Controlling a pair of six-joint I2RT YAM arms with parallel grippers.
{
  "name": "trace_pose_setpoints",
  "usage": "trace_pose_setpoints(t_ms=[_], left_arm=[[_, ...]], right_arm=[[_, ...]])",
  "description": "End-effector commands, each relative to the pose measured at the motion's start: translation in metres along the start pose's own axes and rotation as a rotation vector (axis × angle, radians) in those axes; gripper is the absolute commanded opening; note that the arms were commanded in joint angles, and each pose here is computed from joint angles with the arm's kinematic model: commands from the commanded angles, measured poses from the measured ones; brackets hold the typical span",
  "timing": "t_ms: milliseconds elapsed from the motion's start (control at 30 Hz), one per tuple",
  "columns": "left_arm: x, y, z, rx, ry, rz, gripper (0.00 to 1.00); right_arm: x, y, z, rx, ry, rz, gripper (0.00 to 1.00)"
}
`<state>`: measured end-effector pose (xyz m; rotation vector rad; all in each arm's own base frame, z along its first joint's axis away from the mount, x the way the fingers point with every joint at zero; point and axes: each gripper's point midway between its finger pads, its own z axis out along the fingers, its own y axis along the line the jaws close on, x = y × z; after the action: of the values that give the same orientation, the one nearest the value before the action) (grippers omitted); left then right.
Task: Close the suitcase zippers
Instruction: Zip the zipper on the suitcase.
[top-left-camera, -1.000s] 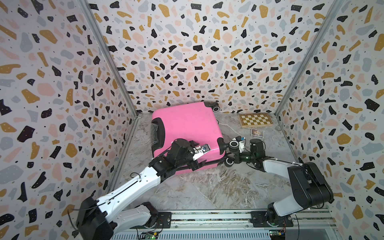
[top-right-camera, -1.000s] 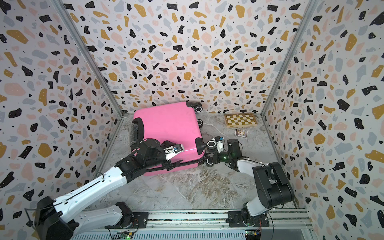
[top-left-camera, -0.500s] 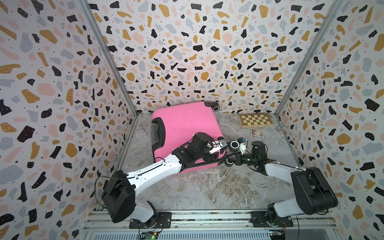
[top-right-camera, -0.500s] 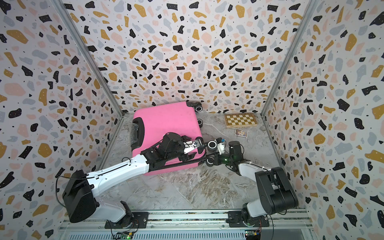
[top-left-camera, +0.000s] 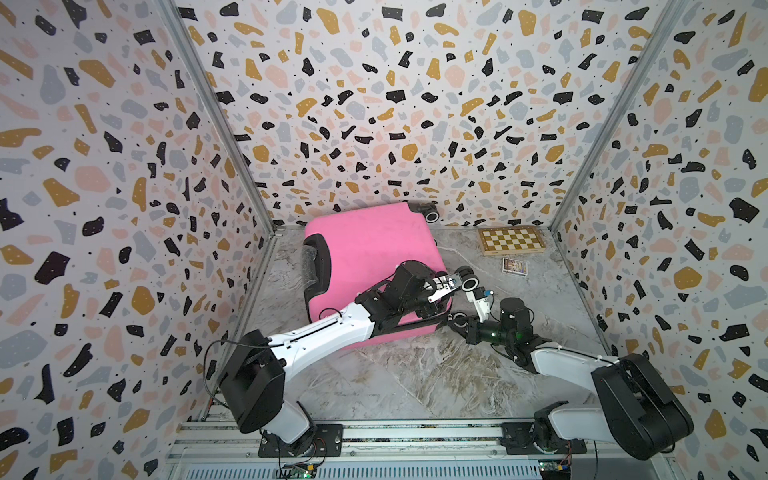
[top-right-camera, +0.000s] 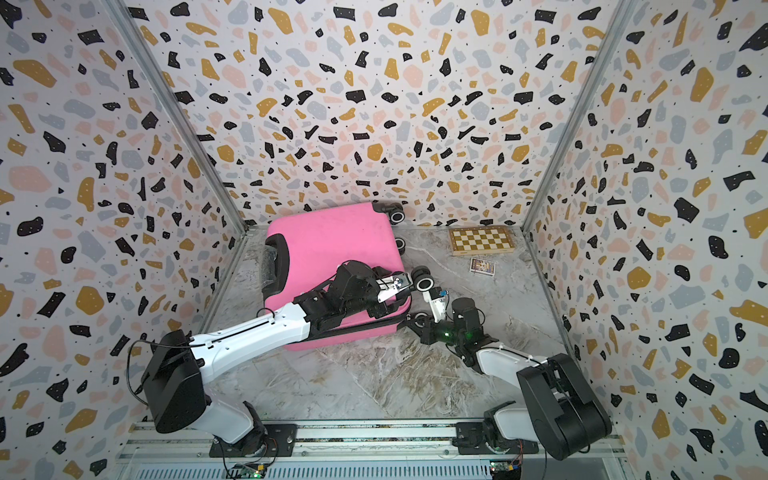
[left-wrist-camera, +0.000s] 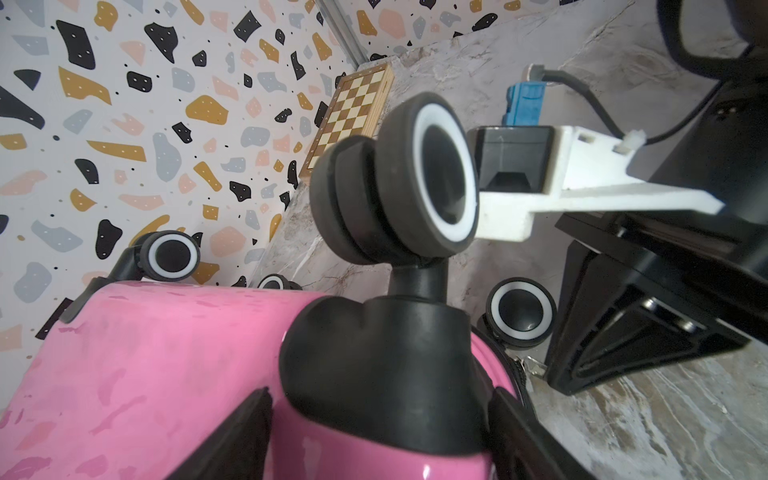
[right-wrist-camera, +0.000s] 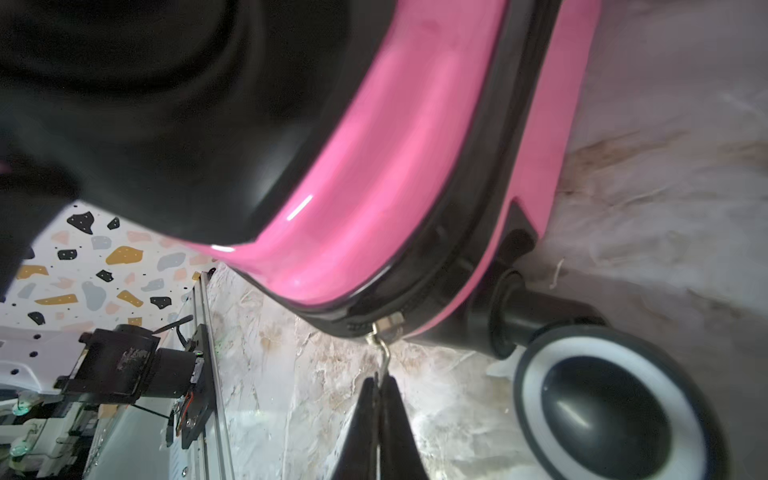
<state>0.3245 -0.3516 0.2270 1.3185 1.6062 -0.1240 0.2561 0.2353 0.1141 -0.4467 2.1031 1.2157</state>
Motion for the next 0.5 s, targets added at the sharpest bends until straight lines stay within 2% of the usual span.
trace_pose_setpoints(t_ms=[0, 167, 300, 400, 467], left_arm=[[0.032, 0.075, 0.011, -0.320, 0.125, -0.068, 0.76], [0.031, 0.072, 0.013, -0.298, 0.122, -0.077, 0.72], [0.027, 0.067, 0.007, -0.256, 0.117, -0.093, 0.75], [0.019, 0.069, -0.016, -0.233, 0.121, -0.150, 0.87], [0.014, 0.076, -0.038, -0.242, 0.139, -0.239, 0.97]], right_arm=[[0.030, 0.075, -0.003, -0.297, 0.112, -0.138, 0.00], [0.035, 0.083, 0.008, -0.274, 0.118, -0.211, 0.00], [0.039, 0.068, 0.017, -0.181, 0.136, -0.214, 0.00], [0.035, 0.049, 0.020, -0.071, 0.131, -0.211, 0.00], [0.031, 0.042, 0.022, -0.021, 0.127, -0.214, 0.00]])
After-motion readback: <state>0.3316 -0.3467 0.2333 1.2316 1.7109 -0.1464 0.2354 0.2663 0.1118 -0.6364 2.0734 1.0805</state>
